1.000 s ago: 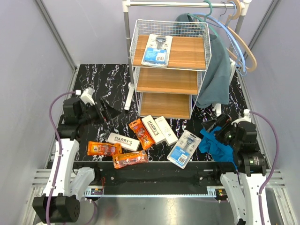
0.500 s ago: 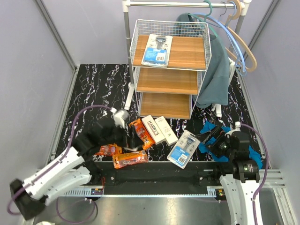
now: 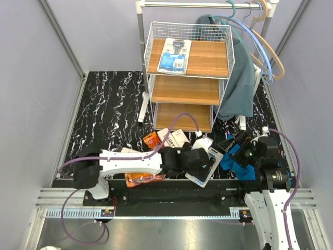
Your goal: Place and organize the shaving razors onto the shelf
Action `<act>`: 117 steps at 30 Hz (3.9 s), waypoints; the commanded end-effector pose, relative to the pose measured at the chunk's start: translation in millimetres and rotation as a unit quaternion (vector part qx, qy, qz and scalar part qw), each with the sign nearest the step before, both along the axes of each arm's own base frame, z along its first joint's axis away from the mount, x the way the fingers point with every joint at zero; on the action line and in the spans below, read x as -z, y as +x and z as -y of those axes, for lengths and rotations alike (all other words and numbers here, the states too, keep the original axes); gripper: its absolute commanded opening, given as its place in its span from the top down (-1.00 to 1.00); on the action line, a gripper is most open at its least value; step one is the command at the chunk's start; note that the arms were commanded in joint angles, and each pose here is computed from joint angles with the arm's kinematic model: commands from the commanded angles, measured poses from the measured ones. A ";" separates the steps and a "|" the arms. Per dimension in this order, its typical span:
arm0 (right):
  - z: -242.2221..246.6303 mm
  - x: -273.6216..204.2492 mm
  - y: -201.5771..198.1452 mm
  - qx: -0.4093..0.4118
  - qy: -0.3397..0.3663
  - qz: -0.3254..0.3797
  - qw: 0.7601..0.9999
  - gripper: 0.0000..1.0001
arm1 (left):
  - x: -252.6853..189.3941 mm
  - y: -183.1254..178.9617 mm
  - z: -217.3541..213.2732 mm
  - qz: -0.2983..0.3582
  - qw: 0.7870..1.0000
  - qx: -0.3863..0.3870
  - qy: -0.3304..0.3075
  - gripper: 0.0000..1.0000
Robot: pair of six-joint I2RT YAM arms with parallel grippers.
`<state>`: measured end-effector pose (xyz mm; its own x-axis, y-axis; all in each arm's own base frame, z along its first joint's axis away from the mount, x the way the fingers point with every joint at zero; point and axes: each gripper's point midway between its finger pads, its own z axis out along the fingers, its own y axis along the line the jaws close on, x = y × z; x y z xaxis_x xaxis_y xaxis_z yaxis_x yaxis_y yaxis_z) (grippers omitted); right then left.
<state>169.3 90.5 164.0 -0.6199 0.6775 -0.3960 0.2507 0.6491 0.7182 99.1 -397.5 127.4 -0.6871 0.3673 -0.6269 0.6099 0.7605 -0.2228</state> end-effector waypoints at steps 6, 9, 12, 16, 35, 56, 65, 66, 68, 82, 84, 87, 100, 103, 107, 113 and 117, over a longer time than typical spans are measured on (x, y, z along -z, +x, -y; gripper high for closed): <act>2.9 -20.0 12.0 0.020 0.005 0.024 1.000 -0.99 | 2.2 25.9 77.2 0.056 0.997 0.052 -0.007 -0.80; 7.1 -21.7 8.9 0.041 0.008 0.022 0.999 -1.00 | 24.4 29.5 87.7 0.048 0.997 0.064 0.013 -0.79; 6.8 -22.5 2.6 0.050 0.020 0.020 0.998 -0.99 | 47.6 36.5 90.2 0.032 0.997 0.061 0.022 -0.76; 6.8 -19.7 -7.2 0.063 0.035 0.019 0.997 -1.00 | 68.6 49.1 86.9 0.026 0.998 0.048 0.033 -0.68; 10.4 -24.7 -19.2 0.071 0.029 0.022 0.997 -0.99 | 116.0 47.1 60.0 -0.022 0.998 0.044 0.027 1.00; -56.3 -75.3 -12.3 -0.106 0.198 0.078 0.971 -0.88 | -93.0 47.4 13.9 0.084 0.983 0.004 -0.162 1.00; -64.0 -84.9 -8.3 -0.125 0.239 0.101 0.958 -0.64 | -100.8 41.6 15.5 0.084 0.982 0.006 -0.167 1.00; -64.7 -81.9 -7.9 -0.126 0.243 0.098 0.957 -0.58 | -102.8 41.9 15.6 0.085 0.982 0.005 -0.169 1.00; -66.8 -83.5 -8.6 -0.135 0.252 0.101 0.953 -0.49 | -106.2 40.6 16.8 0.086 0.981 0.007 -0.173 1.00; -70.2 -94.1 -17.9 -0.159 0.257 0.131 0.944 -0.56 | -131.6 78.7 18.0 0.078 0.982 -0.091 -0.147 1.00; -70.8 -96.7 -19.5 -0.165 0.257 0.138 0.942 -0.58 | -136.6 86.9 16.8 0.058 0.979 -0.122 -0.155 1.00; -71.6 -98.6 -22.5 -0.174 0.252 0.144 0.941 -0.58 | -144.5 96.6 16.3 0.031 0.970 -0.162 -0.179 1.00; -70.4 -99.8 -39.8 -0.188 0.218 0.147 0.946 -0.46 | -152.2 130.7 22.3 -0.040 0.938 -0.255 -0.232 1.00; -70.2 -104.0 -39.5 -0.187 0.218 0.150 0.946 -0.43 | -151.7 134.0 26.1 -0.038 0.937 -0.259 -0.231 1.00; -69.4 -99.1 -37.6 -0.186 0.209 0.138 0.950 -0.40 | -148.2 138.3 26.6 -0.030 0.937 -0.264 -0.226 1.00; -69.9 -91.6 -31.2 -0.187 0.210 0.125 0.951 -0.34 | -147.9 136.8 32.5 -0.027 0.937 -0.261 -0.230 1.00; -69.7 -79.0 -27.1 -0.189 0.201 0.104 0.956 -0.28 | -153.7 135.9 44.8 -0.029 0.938 -0.246 -0.240 1.00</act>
